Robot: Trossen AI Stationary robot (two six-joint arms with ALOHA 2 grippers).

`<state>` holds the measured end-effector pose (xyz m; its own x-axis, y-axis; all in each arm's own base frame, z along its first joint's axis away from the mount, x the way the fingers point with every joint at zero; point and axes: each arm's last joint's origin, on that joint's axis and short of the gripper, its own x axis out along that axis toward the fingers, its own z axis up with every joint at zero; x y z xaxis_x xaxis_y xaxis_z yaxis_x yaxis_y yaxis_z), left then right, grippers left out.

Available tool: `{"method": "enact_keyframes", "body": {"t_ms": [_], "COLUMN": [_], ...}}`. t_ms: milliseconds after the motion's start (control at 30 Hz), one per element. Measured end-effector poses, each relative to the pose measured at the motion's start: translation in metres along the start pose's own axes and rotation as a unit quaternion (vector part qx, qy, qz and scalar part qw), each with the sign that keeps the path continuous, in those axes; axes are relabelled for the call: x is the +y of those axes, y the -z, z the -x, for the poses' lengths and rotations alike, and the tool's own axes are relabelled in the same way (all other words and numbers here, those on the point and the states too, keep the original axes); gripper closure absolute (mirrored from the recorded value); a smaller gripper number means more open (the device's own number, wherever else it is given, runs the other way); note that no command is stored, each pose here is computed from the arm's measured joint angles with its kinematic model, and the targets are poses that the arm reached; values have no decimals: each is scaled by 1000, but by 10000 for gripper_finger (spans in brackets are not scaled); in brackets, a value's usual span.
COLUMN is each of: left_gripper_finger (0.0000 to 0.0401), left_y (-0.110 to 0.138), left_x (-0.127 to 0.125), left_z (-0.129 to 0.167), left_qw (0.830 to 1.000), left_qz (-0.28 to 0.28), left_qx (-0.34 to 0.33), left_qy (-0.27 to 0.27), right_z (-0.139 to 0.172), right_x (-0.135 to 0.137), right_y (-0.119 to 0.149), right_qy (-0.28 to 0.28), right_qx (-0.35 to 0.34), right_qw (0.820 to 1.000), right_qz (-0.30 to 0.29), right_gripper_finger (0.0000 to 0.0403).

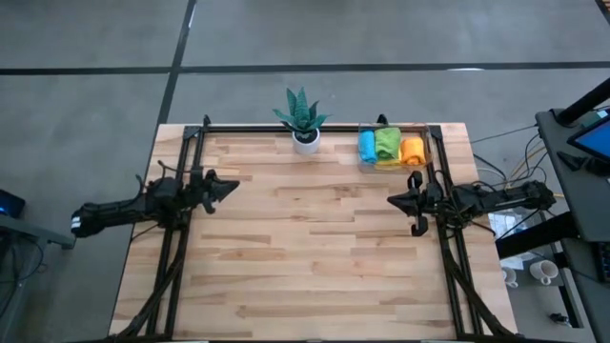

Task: Roll microfiber towels into tight, uniform cylinder then place into a basket
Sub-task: Return to Home Position

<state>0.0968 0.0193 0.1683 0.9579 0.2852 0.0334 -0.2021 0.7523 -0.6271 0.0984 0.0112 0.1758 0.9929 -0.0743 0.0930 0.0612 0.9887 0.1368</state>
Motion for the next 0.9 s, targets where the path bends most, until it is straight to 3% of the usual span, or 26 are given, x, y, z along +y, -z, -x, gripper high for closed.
{"method": "enact_keyframes", "body": {"t_ms": [100, 167, 233, 333, 400, 567, 900], "left_gripper_finger": [401, 401, 401, 401, 401, 401, 401], "left_y": [1, 3, 3, 7, 10, 15, 11], "left_x": [-4, -7, -11, -15, -15, -14, -18], "left_z": [0, 1, 2, 3, 3, 4, 3], "left_qw": [1000, 998, 990, 956, 939, 924, 926], "left_qz": [-4, -40, -131, -281, -331, -355, -350], "left_qx": [3, 12, 7, 11, 26, 57, 29], "left_qy": [20, 37, 56, 78, 92, 127, 139], "right_z": [0, 0, 0, 0, 0, 0, 0], "right_x": [0, 0, 0, 0, 0, 0, 0], "right_y": [0, 0, 0, 0, 0, 0, 0], "right_qy": [0, 0, 0, 0, 0, 0, 0], "right_qx": [0, 0, 0, 0, 0, 0, 0], "right_qw": [1000, 1000, 1000, 1000, 1000, 1000, 1000], "right_qz": [0, 0, 0, 0, 0, 0, 0], "right_gripper_finger": [394, 394, 394, 394, 394, 394, 394]}}
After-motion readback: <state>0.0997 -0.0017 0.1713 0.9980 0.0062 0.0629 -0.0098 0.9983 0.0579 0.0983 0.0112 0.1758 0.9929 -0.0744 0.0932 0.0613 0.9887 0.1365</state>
